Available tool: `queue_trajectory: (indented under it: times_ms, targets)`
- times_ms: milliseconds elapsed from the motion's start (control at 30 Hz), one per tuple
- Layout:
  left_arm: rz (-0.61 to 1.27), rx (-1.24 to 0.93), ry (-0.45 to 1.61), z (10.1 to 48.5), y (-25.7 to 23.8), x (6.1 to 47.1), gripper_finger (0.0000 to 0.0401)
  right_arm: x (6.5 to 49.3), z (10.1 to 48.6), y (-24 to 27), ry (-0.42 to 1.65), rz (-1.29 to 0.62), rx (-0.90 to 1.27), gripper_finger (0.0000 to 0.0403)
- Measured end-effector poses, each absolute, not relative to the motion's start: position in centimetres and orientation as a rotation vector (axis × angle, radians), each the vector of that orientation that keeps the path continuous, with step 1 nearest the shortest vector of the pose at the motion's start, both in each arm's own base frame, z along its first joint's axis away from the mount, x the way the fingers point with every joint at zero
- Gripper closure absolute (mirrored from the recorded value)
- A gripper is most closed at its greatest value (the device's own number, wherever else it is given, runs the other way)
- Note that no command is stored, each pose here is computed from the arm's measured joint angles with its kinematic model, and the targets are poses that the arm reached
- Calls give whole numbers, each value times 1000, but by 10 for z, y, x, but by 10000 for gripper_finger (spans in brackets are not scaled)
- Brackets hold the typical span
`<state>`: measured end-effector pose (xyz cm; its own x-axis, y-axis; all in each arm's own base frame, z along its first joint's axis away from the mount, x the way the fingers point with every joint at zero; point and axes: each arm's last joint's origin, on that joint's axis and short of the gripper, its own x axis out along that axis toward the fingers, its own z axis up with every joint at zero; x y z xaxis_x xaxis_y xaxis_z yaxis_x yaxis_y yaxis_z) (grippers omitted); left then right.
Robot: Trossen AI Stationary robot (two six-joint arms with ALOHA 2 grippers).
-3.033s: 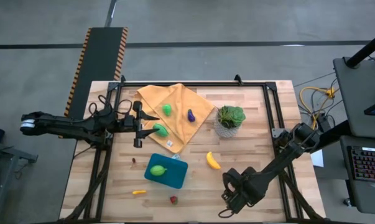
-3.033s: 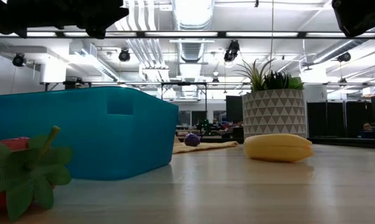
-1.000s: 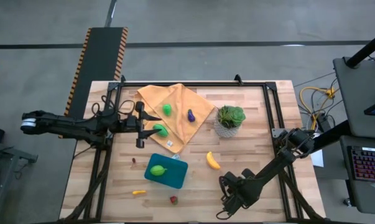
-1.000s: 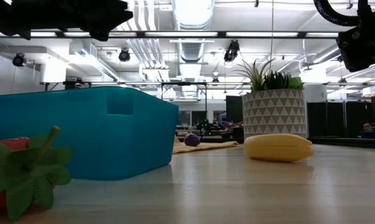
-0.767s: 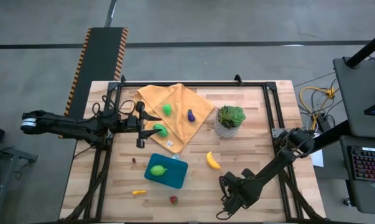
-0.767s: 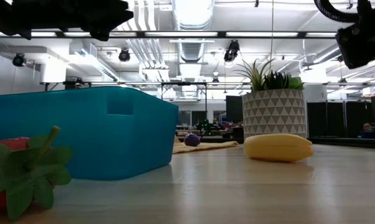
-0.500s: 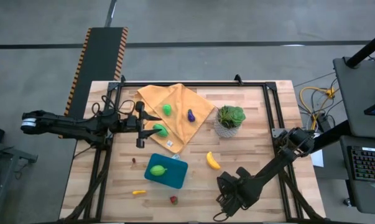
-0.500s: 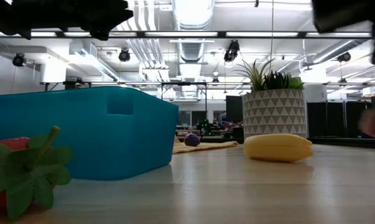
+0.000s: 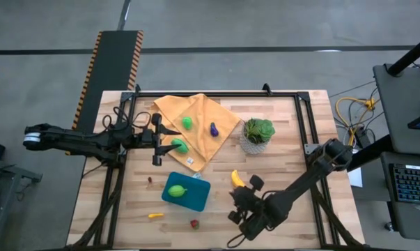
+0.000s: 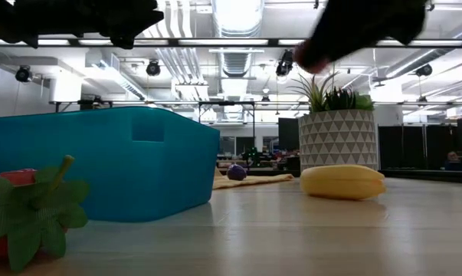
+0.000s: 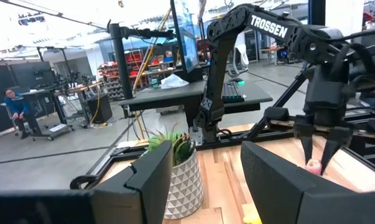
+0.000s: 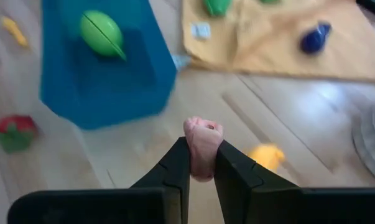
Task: Pick and placing Produce into tupperware
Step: Put the peach into the blue bin
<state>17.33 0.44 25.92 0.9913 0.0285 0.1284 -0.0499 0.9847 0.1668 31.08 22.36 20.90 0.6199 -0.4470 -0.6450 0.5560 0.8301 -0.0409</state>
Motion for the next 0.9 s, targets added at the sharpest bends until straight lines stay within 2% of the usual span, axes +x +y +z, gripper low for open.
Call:
queue_trajectory:
  times_ms: [267,900]
  targets:
    - [40,171,-125,259,4,173,223,341,214,216,625,-424,137,355]
    - [41,170,-142,261,4,173,223,393,212,146,712,-135,174,355]
